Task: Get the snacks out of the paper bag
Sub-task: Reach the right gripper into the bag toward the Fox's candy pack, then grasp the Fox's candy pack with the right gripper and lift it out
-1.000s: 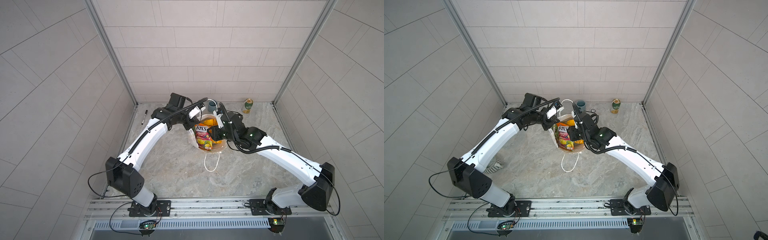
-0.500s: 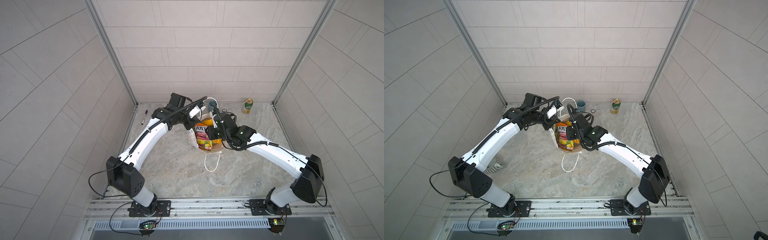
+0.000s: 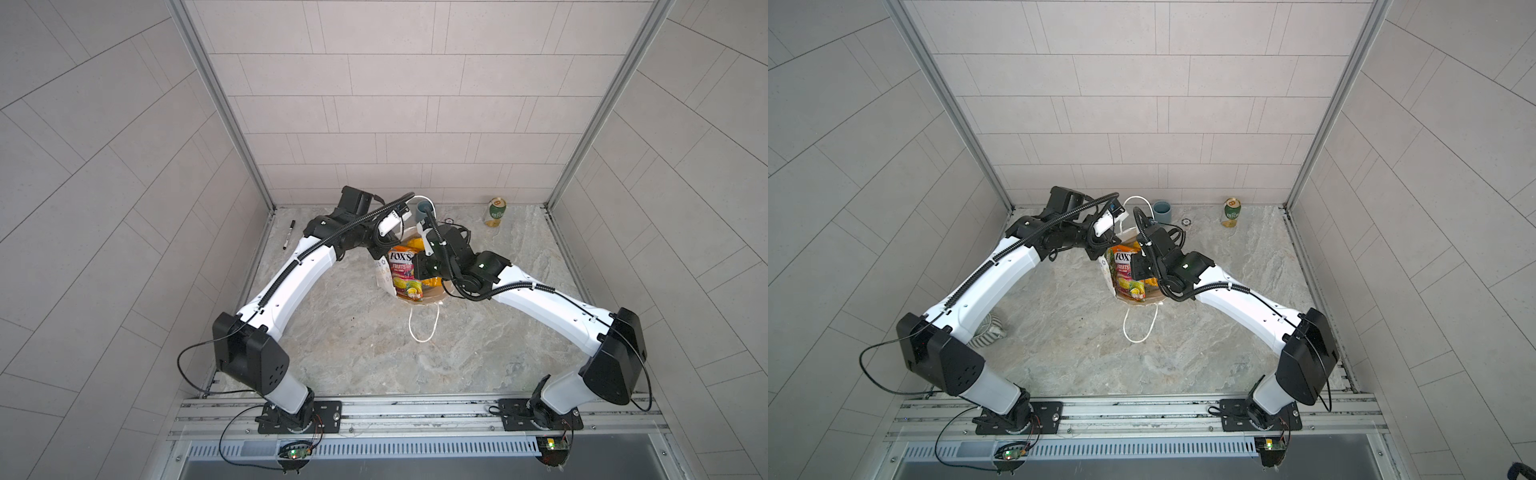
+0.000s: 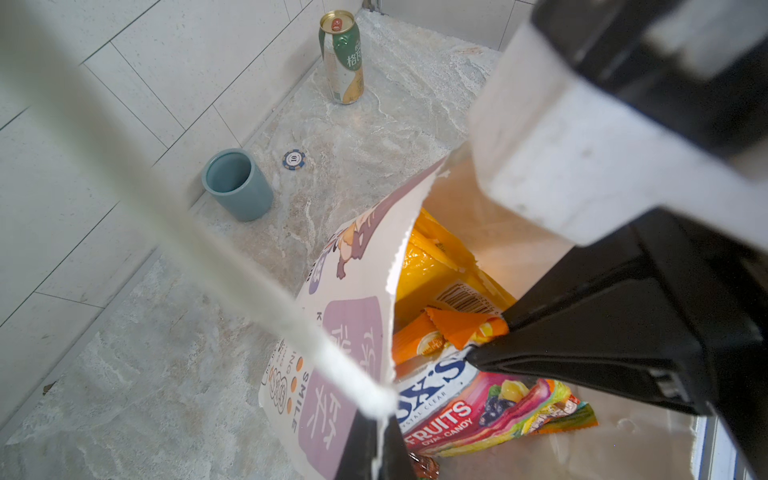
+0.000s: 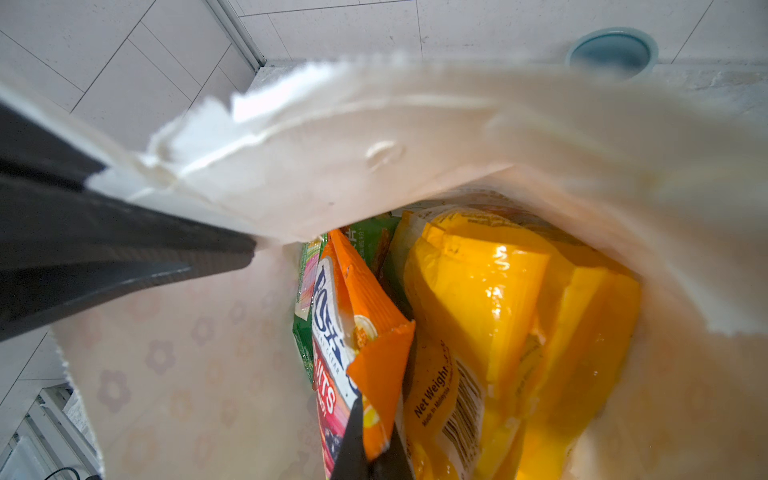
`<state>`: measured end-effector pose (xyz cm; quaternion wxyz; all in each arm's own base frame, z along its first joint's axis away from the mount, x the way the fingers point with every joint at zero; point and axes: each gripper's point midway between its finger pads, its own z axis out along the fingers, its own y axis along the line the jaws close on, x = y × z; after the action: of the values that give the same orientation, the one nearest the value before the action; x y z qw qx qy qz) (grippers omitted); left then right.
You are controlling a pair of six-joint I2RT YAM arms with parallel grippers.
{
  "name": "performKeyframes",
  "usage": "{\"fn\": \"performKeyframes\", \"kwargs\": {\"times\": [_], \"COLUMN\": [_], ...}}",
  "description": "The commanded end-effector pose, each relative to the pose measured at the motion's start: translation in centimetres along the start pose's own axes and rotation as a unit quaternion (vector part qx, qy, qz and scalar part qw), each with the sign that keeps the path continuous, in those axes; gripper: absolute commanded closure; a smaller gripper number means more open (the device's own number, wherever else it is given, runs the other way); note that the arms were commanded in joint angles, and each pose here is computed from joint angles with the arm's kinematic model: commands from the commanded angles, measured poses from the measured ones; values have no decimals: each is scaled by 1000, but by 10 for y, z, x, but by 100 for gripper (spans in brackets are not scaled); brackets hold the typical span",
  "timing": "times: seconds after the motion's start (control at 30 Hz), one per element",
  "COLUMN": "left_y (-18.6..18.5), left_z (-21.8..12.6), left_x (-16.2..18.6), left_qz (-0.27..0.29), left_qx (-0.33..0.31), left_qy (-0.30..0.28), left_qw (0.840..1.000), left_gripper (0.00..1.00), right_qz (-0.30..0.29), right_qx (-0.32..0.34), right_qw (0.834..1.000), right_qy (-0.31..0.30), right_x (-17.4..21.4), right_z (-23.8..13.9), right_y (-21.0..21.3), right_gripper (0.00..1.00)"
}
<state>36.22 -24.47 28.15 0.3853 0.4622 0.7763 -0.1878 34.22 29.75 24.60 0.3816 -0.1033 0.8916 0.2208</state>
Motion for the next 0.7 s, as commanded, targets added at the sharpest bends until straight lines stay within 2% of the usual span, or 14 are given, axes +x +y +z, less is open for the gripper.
{"fn": "performKeyframes", "kwargs": {"times": [0.0, 0.2, 0.47, 0.67], "left_y": [-8, -7, -7, -5], "left_z": [-9, -7, -4, -3], "left_x": [-27, -27, -29, -29], "left_qz": [19, 15, 10, 6], "left_qx": [14, 17, 21, 19], "left_qy": [-56, -56, -57, -55], "left_qw": [998, 998, 998, 998], "left_gripper": [100, 100, 100, 100], "right_qz": [-10, -19, -1, 18], "right_qx": [-30, -70, -80, -105], "right_qw": [999, 996, 994, 993], "right_qy": [-33, -50, -68, -58], "right_x": [-20, -31, -38, -45], "right_z": [-29, -60, -98, -126], "right_y": [14, 24, 9, 6], "right_gripper": [100, 100, 100, 100]}}
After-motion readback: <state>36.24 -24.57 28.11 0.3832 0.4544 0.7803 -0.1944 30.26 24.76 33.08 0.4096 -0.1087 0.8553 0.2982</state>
